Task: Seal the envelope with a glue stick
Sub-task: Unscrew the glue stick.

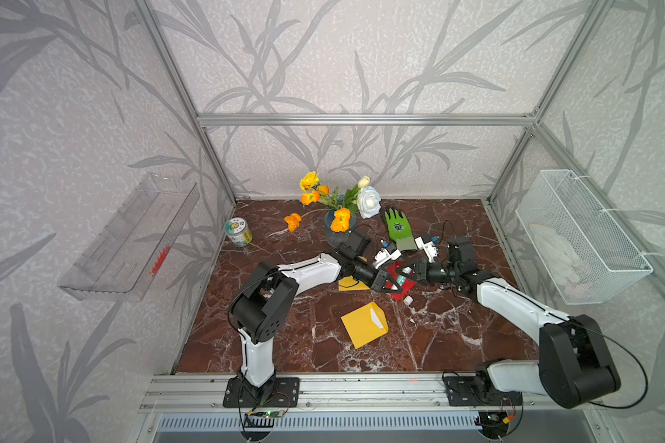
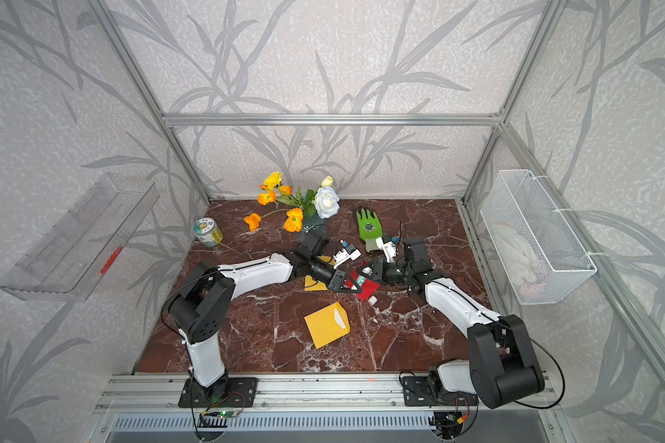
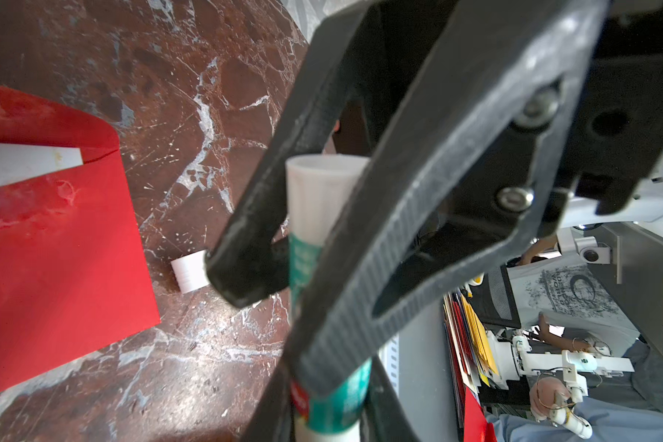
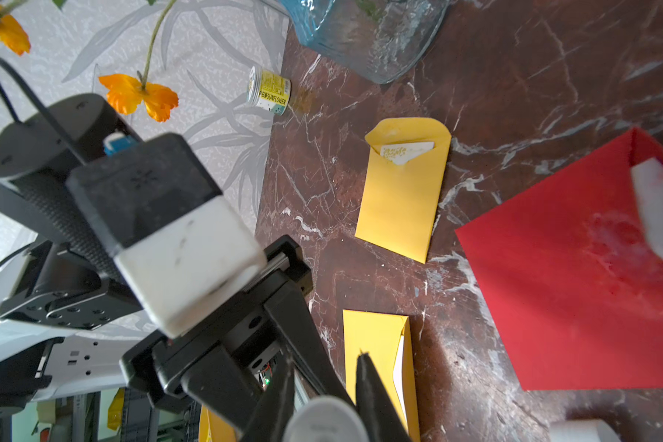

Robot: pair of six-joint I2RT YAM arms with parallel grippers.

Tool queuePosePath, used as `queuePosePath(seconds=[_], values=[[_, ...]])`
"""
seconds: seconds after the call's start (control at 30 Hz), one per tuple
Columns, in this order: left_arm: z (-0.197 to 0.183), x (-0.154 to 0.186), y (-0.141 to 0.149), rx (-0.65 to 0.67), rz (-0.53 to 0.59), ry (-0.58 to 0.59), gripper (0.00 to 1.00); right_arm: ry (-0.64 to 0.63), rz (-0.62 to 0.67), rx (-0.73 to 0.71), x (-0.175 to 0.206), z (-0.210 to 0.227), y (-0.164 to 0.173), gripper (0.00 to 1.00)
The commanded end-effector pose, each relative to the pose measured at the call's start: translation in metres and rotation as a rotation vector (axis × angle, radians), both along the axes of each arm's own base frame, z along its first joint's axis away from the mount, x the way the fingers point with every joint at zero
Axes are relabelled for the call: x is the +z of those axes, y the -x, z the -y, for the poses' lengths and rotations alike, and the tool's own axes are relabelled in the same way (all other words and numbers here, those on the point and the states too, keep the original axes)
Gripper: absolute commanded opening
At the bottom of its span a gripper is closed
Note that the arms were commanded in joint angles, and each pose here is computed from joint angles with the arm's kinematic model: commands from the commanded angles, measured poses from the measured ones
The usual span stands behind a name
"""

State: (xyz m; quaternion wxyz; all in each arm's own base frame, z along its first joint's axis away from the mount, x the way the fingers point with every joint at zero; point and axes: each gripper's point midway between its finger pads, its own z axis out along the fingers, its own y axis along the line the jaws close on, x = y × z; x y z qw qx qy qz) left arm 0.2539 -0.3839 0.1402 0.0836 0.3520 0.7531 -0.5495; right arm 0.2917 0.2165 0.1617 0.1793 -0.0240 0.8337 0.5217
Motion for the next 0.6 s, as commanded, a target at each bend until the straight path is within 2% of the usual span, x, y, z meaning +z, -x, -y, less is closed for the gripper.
queuePosePath(seconds=[0.0,0.07,0.2,0.23,0.3,0.33,0.4,0.57], values=[[0.000,0.008,-0.008,0.018,0.043,-0.002,0.05,-0.064,0.024,0.088,0.022,-0.010,0.008,0.07],[0.000,0.007,-0.008,0.019,0.043,-0.004,0.05,-0.058,0.017,0.083,0.020,-0.010,0.008,0.00],[0.000,0.007,-0.011,0.029,0.041,-0.006,0.06,-0.029,0.047,0.080,0.019,-0.007,0.007,0.00],[0.000,0.007,-0.013,0.034,0.040,-0.006,0.16,-0.016,0.048,0.069,0.018,-0.006,0.006,0.00],[-0.001,0.008,-0.017,0.050,0.034,-0.006,0.46,0.029,0.061,0.021,0.014,0.000,0.001,0.00],[-0.001,0.009,-0.020,0.064,0.035,0.001,0.57,0.066,0.068,-0.020,0.010,0.005,-0.004,0.00],[-0.004,0.011,-0.028,0.103,0.028,0.012,0.67,0.140,0.086,-0.113,0.002,0.018,-0.013,0.00],[-0.012,0.010,-0.055,0.234,-0.015,0.015,0.72,0.284,0.215,-0.342,-0.007,0.040,-0.039,0.00]])
